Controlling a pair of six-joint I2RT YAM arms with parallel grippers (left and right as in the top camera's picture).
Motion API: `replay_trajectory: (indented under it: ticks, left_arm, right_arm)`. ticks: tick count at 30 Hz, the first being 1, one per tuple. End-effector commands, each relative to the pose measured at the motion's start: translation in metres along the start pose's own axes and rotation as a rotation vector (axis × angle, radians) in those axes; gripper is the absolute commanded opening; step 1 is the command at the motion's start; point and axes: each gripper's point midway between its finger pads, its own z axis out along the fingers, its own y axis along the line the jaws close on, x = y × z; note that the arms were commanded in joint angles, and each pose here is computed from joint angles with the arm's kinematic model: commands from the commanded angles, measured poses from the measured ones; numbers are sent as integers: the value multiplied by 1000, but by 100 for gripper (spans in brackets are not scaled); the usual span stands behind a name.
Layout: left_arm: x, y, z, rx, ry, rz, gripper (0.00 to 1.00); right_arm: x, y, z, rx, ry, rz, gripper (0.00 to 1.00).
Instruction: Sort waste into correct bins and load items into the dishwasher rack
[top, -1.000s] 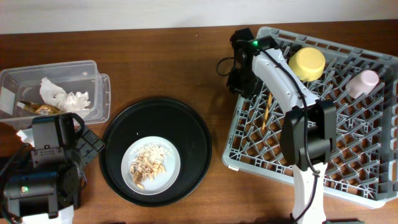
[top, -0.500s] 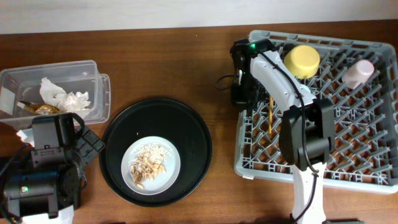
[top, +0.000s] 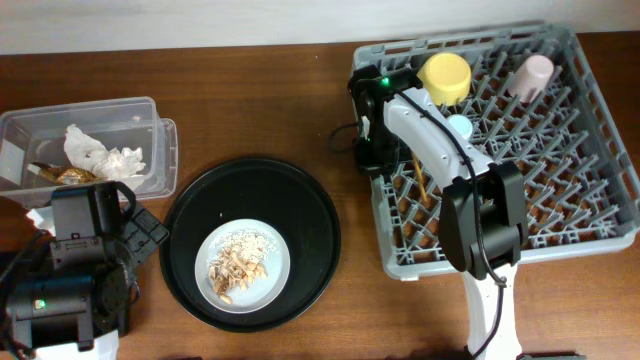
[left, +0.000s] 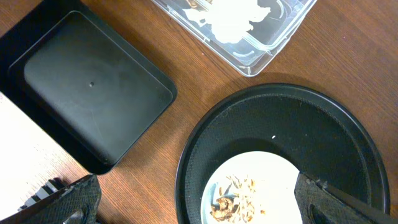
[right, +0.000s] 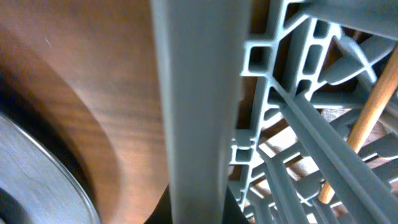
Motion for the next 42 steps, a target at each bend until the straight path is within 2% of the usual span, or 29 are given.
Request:
replay_trajectory:
  ticks: [1, 6, 12, 16, 19, 20, 22, 25, 29, 30, 31, 32, 34, 37, 39, 42]
  left_arm:
    - [-4, 1, -2, -2, -14, -18, 99]
    - [-4, 1, -2, -2, -14, -18, 99]
    - [-4, 1, -2, -2, -14, -18, 99]
    - [-4, 1, -2, -2, -14, -18, 99]
    - [-4, 1, -2, -2, -14, -18, 99]
    - [-4, 1, -2, -2, -14, -18, 99]
    - [-4, 1, -2, -2, -14, -18, 99]
    - [-4, 1, -2, -2, -14, -18, 99]
    - [-4, 1, -2, -2, -14, -18, 99]
    - [-4, 1, -2, -2, -14, -18, 99]
    - [-4, 1, -2, -2, -14, -18, 99]
    - [-4, 1, -2, -2, -14, -18, 99]
    - [-4, 1, -2, -2, -14, -18, 99]
    - [-4, 1, -2, -2, -14, -18, 99]
    - [-4, 1, -2, -2, -14, -18, 99]
    - [-4, 1, -2, -2, -14, -19, 99]
  right_arm:
    - [-9, 14, 7, -35, -28, 230, 4]
    - [-10, 14, 7, -35, -35, 234, 4]
    - [-2, 12, 7, -27, -3, 34, 4]
    - [2, 11, 7, -18, 10, 25, 5]
    - [3, 10, 5, -18, 13, 25, 20]
    - [3, 10, 3, -17, 15, 26, 35]
    - [0, 12, -12, -23, -2, 32, 49]
    - [-5, 13, -54, -40, -53, 35, 52]
    - [-3, -9, -131, -70, -140, 83, 64]
    - [-8, -17, -157, -111, -217, 73, 86]
    - [-8, -31, -174, -121, -263, 102, 87]
    - [-4, -51, -193, -129, -312, 144, 98]
    - [4, -84, -223, -127, -392, 169, 98]
    - [26, -140, -265, -53, -523, 56, 98]
    - [46, -203, -283, 94, -566, 143, 98]
    - [54, -241, -280, 114, -557, 243, 98]
